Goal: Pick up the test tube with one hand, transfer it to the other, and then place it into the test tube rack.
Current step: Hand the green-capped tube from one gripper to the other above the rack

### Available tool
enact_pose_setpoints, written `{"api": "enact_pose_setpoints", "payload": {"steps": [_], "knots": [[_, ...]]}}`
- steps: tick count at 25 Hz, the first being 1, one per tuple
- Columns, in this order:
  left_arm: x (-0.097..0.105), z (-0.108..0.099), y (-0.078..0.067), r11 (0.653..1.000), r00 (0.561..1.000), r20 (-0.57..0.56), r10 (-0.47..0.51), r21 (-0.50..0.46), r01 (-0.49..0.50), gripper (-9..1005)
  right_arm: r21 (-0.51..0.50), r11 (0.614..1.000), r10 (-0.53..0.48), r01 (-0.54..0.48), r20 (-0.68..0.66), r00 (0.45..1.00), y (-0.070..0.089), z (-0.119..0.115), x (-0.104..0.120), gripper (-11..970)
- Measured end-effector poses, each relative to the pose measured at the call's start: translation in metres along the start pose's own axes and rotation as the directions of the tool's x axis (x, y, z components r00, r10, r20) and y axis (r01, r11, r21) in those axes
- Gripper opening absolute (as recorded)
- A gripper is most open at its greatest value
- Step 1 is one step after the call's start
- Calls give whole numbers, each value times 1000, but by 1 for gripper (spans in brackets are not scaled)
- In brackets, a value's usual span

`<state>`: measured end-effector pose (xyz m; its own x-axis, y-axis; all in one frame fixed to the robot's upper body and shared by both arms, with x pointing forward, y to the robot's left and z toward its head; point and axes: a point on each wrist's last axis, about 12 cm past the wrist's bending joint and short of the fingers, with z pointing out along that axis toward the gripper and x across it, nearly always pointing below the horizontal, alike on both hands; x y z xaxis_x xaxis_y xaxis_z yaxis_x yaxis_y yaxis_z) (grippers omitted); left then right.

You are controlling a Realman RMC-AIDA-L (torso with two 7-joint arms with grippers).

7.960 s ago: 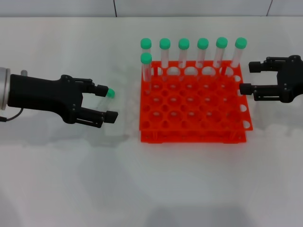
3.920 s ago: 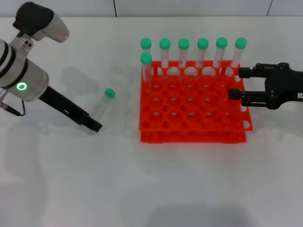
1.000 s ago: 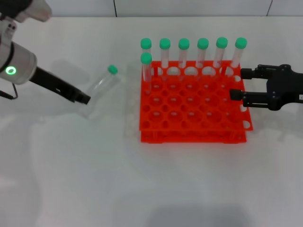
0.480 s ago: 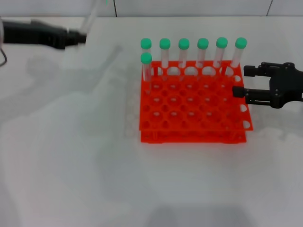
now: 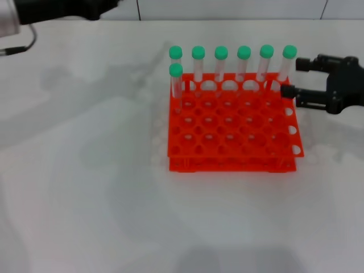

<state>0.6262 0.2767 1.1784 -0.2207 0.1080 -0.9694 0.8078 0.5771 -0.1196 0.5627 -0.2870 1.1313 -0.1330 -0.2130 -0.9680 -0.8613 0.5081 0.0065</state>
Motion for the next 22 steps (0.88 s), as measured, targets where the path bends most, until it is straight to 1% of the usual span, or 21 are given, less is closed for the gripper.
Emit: {"api": "enact_pose_setpoints", "payload": {"steps": [3, 9, 15, 16, 18, 22], "knots": [[4, 11, -4, 999, 999, 51, 18, 32, -19, 185, 32, 999, -21, 21, 29, 999, -4, -4, -2, 706], [11, 32, -16, 995, 996, 75, 47, 83, -53, 185, 54, 998, -44, 42, 45, 998, -8, -4, -6, 706], [23, 47, -29, 987, 998, 32, 63, 143, -67, 184, 55, 997, -48, 45, 55, 997, -9, -3, -9, 706], [23, 47, -29, 987, 998, 32, 63, 143, -67, 184, 56, 997, -49, 45, 57, 997, -9, -3, -9, 706], [32, 51, -36, 982, 998, 0, 68, 179, -67, 184, 58, 997, -51, 47, 62, 997, -9, -4, -11, 706], [37, 52, -42, 977, 998, -12, 68, 201, -64, 184, 56, 997, -48, 44, 83, 995, -10, -12, -13, 706]]}}
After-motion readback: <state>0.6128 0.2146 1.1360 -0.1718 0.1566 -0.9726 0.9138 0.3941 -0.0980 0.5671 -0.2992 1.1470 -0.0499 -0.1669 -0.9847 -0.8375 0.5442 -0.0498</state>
